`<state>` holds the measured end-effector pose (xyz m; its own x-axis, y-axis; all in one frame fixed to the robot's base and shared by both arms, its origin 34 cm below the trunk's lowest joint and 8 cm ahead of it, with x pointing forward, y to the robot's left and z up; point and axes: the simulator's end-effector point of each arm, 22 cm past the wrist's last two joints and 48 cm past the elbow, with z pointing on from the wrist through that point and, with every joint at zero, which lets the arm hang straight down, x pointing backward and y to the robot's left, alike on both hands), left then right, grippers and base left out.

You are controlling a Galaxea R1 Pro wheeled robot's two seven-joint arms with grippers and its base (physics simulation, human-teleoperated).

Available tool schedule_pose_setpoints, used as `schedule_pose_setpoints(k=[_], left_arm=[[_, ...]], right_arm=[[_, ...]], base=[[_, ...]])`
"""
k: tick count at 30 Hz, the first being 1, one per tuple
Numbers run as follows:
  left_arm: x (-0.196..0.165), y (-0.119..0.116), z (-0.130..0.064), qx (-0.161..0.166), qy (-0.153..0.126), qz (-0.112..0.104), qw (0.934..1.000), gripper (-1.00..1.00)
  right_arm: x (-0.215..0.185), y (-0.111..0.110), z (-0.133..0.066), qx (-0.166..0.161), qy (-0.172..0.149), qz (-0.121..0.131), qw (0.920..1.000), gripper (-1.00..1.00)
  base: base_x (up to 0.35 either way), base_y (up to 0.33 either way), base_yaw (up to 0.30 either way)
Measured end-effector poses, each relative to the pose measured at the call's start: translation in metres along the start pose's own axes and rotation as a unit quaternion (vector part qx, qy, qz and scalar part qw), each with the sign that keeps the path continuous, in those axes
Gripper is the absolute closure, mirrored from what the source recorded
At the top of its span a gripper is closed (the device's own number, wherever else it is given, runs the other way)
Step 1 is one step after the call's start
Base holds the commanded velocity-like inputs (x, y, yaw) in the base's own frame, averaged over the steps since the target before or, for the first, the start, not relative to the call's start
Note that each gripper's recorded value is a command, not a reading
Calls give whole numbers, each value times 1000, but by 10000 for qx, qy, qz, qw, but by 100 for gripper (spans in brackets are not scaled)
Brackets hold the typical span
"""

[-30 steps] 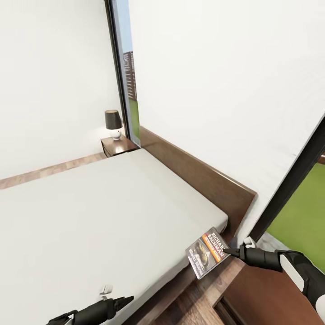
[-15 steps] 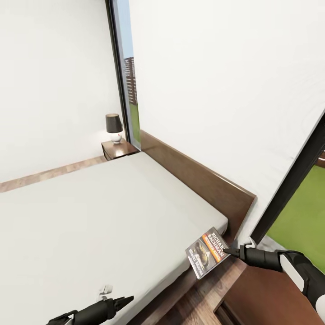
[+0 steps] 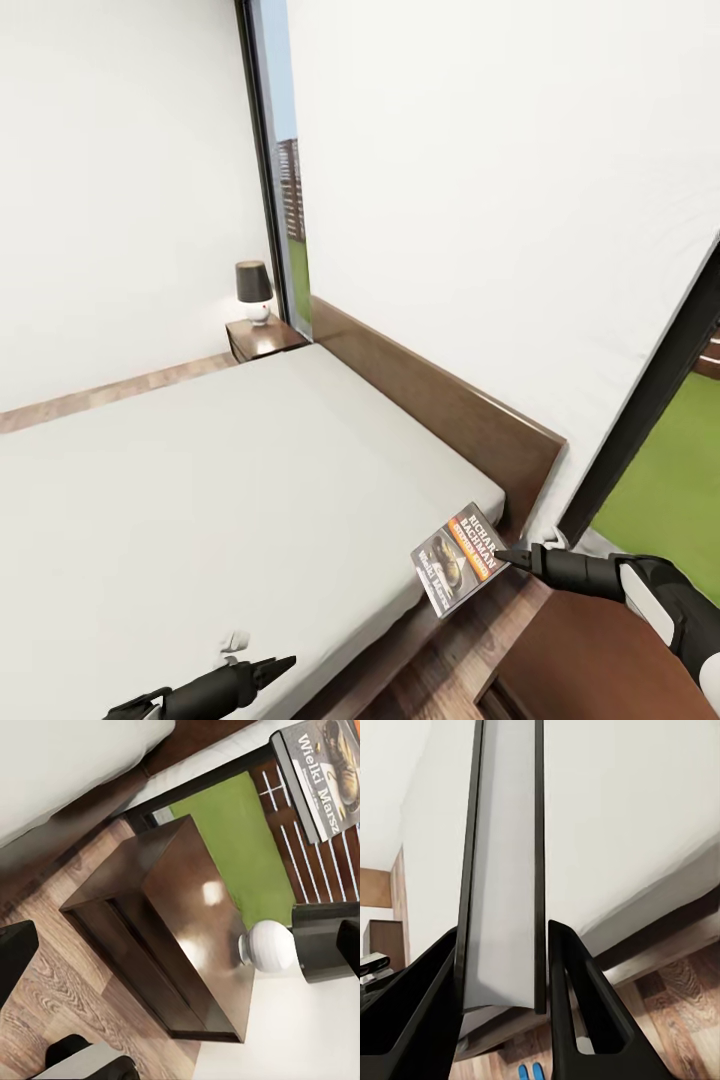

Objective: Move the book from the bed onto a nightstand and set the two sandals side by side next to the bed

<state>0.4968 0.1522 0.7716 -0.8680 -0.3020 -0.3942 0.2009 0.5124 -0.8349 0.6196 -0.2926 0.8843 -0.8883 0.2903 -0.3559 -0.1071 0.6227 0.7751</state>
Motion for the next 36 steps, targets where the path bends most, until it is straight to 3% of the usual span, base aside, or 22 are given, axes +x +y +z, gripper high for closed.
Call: schedule_pose_setpoints(k=[36], left_arm=[[-19,-17,-3,90,-152,239,9996,-100]], right_arm=[[-15,22,-13,-74,-177,-224,9996,100]], base=[[0,0,0]])
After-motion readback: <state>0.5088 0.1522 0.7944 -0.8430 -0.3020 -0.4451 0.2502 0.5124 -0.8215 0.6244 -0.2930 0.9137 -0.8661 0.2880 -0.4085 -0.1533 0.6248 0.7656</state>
